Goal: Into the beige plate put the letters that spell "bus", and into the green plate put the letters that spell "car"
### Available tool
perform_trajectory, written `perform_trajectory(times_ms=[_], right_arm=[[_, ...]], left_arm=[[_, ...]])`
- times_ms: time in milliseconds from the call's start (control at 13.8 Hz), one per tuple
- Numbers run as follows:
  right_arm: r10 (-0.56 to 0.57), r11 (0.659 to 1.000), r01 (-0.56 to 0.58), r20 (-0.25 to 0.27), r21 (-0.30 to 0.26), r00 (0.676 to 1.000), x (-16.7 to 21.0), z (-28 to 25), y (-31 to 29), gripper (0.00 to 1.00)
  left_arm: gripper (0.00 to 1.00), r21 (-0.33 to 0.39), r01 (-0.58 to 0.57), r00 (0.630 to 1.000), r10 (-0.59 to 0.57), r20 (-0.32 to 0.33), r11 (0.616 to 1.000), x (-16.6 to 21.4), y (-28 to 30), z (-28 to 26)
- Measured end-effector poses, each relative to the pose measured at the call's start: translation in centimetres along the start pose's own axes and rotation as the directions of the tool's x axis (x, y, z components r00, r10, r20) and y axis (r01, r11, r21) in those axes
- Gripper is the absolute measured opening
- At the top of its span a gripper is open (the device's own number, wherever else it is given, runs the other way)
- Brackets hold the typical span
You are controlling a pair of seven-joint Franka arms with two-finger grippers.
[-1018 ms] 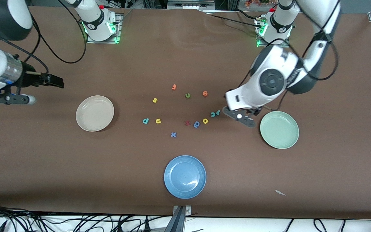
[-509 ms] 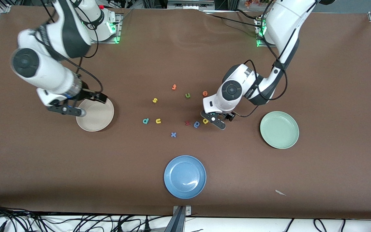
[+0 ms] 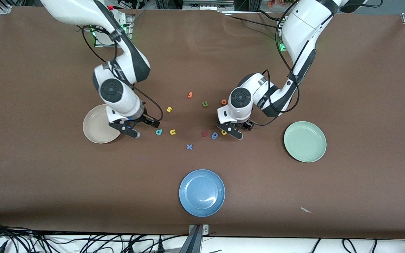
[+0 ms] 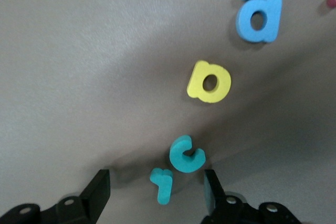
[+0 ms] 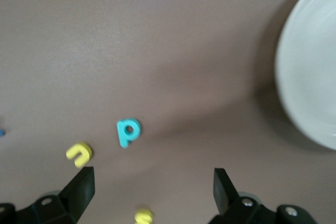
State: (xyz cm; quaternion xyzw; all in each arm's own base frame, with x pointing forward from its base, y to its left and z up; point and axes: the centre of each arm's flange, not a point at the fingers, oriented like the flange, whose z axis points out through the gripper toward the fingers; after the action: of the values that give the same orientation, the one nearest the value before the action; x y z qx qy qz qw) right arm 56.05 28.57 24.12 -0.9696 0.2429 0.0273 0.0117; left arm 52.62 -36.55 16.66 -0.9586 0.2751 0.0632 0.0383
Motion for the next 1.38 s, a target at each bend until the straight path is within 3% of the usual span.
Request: perform_trajectory(times_ms=[291,655,727,800,1018,1091,1164,1309,1382], right_arm=[[0.061,0.998,-0.061,0.011,-0.005,0.998,1.0,4.1,-2.0,1.00],[0.073,0.997,-0.072,0.020,-0.029,0.997,0.6,7.1,-3.1,0.96],[0.071,0.997,-0.071,0.020,-0.029,0.997,0.5,7.1,-3.2,0.96],[0.069,0.997,-0.069,0.019,-0.029,0.997,0.5,7.1,-3.2,0.90],[0.064,0.998,-0.064,0.007,-0.020,0.998,0.7,6.6,-3.6,0.53],[0.064,0.998,-0.064,0.005,-0.019,0.998,0.8,6.5,-3.6,0.46],[0.063,0.998,-0.063,0.004,-0.019,0.998,0.8,6.5,-3.6,0.46],[0.060,0.998,-0.060,0.001,-0.015,0.998,0.8,6.4,-3.8,0.28],[0.058,0.998,-0.058,-0.001,-0.016,0.998,0.8,6.4,-3.8,0.29]], left_arm=[[0.71,-0.002,-0.005,1.000,0.005,0.000,1.000,0.0,0.3,0.0],[0.20,0.000,-0.004,1.000,0.004,-0.011,1.000,0.1,0.2,-0.8],[0.18,0.002,0.001,1.000,-0.001,-0.010,1.000,0.1,-0.1,-1.0],[0.18,0.006,0.005,1.000,-0.005,-0.006,1.000,0.1,-0.5,-1.3],[0.18,0.024,-0.003,1.000,0.003,-0.015,1.000,0.3,-3.3,-4.5],[0.18,0.030,-0.009,1.000,0.010,-0.024,1.000,0.3,-5.4,-6.0],[0.18,0.034,-0.012,0.999,0.013,-0.031,0.999,0.1,-8.1,-7.3],[0.18,0.035,0.003,0.999,-0.002,-0.033,0.999,-0.7,-13.8,-8.5],[0.18,0.031,0.022,0.999,-0.021,-0.029,0.999,-1.2,-16.4,-8.3]])
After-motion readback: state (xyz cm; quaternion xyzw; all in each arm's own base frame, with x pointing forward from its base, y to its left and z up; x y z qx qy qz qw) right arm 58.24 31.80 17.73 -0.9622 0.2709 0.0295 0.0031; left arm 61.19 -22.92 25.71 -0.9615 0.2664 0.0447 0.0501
